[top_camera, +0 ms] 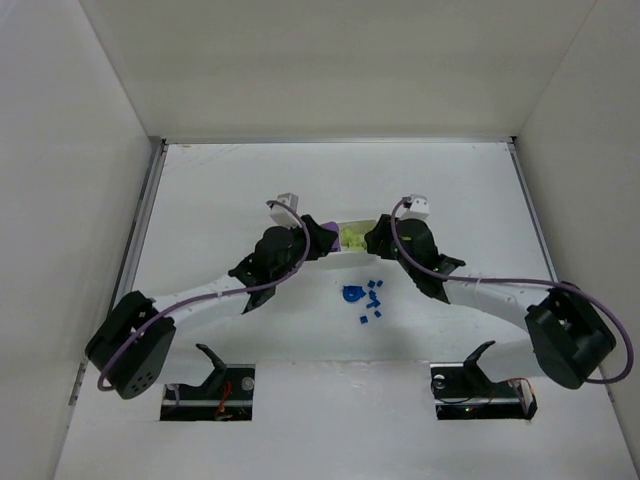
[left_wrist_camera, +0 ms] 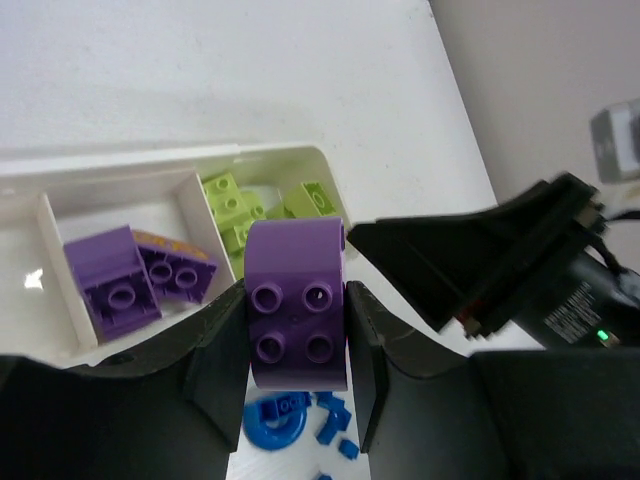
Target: Sort the legos into containers by color
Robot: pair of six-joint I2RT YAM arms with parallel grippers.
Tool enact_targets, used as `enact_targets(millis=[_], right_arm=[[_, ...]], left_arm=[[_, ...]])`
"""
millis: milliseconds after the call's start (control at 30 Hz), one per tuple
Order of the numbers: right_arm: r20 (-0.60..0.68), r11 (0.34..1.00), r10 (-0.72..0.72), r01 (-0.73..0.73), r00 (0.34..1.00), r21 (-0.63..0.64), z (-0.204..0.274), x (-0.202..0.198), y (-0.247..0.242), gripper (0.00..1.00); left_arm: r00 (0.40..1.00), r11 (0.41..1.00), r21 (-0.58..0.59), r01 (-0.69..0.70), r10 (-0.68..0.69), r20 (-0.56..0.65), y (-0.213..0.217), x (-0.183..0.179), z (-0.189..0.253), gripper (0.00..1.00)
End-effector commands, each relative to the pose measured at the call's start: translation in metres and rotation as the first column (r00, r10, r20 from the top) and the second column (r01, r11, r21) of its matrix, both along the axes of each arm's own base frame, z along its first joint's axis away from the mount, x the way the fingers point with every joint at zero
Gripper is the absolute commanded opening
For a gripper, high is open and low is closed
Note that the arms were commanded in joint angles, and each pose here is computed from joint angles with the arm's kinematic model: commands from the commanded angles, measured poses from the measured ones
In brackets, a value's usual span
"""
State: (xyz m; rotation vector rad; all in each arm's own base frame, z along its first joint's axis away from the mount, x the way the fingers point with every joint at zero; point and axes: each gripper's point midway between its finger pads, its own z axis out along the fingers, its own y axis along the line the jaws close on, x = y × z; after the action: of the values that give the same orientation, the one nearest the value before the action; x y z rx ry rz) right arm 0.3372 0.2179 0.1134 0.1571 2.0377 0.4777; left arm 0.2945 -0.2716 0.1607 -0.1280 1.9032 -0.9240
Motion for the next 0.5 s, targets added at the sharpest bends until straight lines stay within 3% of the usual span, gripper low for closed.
enact_targets(millis=[0, 167, 467], right_arm=[[0.119, 0.998, -0.02, 0.013, 0.993, 0.063, 0.039, 0.002, -0.004, 0.58], [0.153, 0.996, -0.043, 0.03, 0.987, 0.09, 0.046, -0.009, -0.016, 0.5], [0.175, 0.994, -0.051, 0.033, 0.983, 0.107, 0.056, -0.014, -0.022, 0.53]], left_arm=[[0.994, 0.997, 0.067, -0.029, 0.021, 0.11, -0.007, 0.025, 0.023, 0.26], [0.993, 0.973, 0.217, -0.079, 0.059, 0.099, -0.008, 0.048, -0.005, 0.28], [0.989, 0.926, 0.351, -0.141, 0.115, 0.092, -0.005, 0.066, -0.032, 0.33]])
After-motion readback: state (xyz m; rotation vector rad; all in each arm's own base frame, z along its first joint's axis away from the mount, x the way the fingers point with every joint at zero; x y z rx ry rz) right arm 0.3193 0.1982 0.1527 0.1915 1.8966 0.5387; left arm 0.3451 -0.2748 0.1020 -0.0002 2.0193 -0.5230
